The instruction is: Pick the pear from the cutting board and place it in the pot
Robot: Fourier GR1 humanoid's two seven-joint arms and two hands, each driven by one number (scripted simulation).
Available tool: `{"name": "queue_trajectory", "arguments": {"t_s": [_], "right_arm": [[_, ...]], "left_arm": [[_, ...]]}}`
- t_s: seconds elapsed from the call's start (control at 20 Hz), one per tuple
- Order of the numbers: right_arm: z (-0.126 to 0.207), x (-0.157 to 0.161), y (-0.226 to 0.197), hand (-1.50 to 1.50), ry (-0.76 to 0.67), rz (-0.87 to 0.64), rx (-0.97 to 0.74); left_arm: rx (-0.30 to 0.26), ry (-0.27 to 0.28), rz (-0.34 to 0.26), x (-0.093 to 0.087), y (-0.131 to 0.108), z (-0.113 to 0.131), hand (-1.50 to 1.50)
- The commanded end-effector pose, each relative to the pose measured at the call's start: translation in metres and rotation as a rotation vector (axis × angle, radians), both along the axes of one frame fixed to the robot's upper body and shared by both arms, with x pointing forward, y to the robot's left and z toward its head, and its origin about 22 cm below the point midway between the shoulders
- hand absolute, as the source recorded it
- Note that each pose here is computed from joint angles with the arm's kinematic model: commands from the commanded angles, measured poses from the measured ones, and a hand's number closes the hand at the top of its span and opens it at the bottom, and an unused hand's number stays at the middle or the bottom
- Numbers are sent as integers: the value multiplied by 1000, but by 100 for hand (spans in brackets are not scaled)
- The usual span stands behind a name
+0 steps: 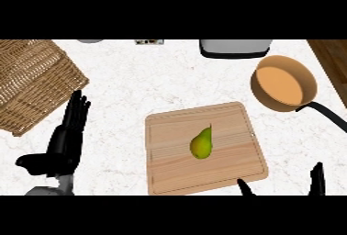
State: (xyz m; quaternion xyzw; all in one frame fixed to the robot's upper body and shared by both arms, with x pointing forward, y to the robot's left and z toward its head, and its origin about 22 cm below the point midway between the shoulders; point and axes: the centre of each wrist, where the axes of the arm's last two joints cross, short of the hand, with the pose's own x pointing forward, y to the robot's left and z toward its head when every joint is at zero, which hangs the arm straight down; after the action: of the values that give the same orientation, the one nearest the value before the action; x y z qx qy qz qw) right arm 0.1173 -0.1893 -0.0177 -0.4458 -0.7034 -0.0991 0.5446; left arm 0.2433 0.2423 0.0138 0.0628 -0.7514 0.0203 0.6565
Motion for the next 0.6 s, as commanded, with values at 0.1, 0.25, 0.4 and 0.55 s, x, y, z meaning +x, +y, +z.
{"name": "queue_trajectory", "arguments": {"t_s": [0.1,0.25,0.4,0.55], "right_arm": [[-27,-54,24,-150,367,48,34],[-30,-64,30,-150,522,71,45],[-17,-44,31,-150,574,66,54],[-5,-13,37,-150,616,66,57]], "left_arm": [[-5,-15,-48,-3,-7,1,0],[-2,-23,-67,-3,-11,0,0],[-10,-13,-70,-1,-21,-1,0],[0,-26,-71,3,-26,3,0]]}}
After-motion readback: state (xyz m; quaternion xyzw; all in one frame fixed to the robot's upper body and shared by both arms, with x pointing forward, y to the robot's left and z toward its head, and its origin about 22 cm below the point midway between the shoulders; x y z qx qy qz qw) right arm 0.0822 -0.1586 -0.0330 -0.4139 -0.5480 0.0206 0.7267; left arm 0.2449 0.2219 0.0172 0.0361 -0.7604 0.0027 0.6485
